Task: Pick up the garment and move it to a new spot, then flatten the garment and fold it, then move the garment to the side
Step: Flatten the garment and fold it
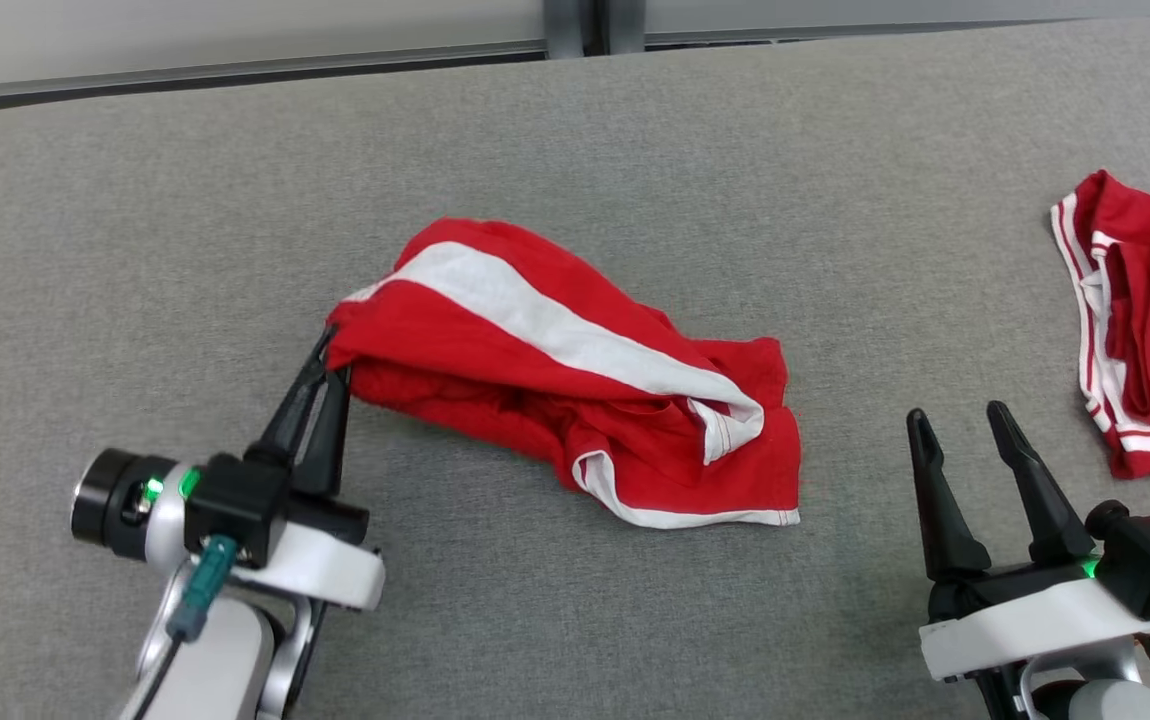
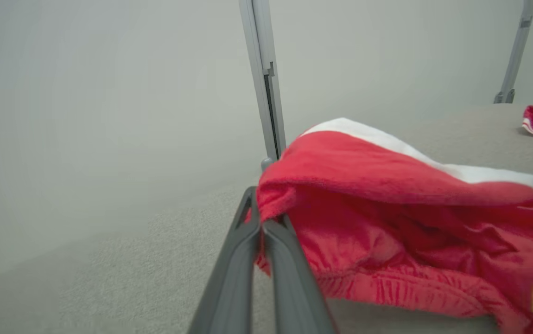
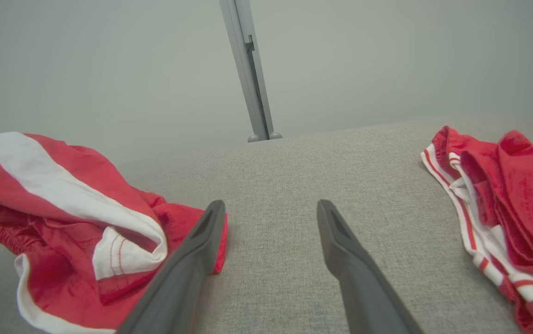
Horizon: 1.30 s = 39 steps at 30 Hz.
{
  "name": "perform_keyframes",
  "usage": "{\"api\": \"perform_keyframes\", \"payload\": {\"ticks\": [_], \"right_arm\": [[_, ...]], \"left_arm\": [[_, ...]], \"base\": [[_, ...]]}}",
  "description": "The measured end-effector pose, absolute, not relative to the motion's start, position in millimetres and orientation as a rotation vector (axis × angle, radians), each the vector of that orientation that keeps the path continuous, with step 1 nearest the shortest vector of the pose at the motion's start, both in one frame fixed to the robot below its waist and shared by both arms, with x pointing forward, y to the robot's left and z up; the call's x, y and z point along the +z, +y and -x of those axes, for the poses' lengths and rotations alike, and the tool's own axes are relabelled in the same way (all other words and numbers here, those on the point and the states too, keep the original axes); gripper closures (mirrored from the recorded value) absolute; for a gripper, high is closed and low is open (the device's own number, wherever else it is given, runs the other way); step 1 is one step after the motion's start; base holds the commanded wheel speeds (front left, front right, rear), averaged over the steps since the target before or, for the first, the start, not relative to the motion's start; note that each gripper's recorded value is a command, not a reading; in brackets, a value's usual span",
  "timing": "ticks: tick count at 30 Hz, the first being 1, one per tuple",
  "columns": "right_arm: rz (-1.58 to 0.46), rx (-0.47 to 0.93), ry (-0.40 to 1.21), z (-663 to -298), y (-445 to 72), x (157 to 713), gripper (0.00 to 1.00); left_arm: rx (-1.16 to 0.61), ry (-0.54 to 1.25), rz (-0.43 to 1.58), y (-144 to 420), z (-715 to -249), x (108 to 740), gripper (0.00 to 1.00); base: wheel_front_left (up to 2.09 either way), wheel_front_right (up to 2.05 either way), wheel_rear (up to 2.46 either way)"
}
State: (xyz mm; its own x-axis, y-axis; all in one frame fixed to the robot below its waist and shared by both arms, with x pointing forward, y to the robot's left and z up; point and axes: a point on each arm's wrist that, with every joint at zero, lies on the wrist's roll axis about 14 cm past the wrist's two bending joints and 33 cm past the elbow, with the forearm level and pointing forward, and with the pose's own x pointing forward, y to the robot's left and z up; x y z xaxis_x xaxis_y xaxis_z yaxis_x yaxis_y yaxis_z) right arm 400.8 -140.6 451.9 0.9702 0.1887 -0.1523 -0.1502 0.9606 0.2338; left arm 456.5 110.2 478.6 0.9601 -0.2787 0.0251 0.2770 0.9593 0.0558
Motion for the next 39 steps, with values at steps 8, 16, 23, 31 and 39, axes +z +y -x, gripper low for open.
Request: {"api": "perform_keyframes", "payload": {"ticks": [8,16,23,31,39], "right_arm": [[-0.223,0.218,0.167,-410.2,-126.4,457.6,0.00],[-0.226,0.230,0.183,-413.8,-122.6,454.7,0.00],[-0.227,0.222,0.169,-413.3,-125.4,459.8,0.00],[-0.223,0.225,0.147,-405.4,-126.0,471.4,0.00],[-0.220,0.232,0.113,-394.3,-125.9,488.0,0.00]], "left_arm": [[-0.325,0.120,-0.091,100.6,-390.5,433.6,1.00],[-0.448,0.321,-0.074,68.1,-352.9,376.1,1.00],[-0.360,0.305,0.016,76.4,-366.1,384.5,0.00],[-0.191,0.196,0.047,123.6,-376.4,420.5,0.00],[-0.059,0.101,0.085,167.1,-370.2,452.6,0.00]], "base": [[0.00,0.00,0.00],[0.00,0.00,0.00],[0.00,0.00,0.00],[0.00,0.00,0.00],[0.00,0.00,0.00]]}}
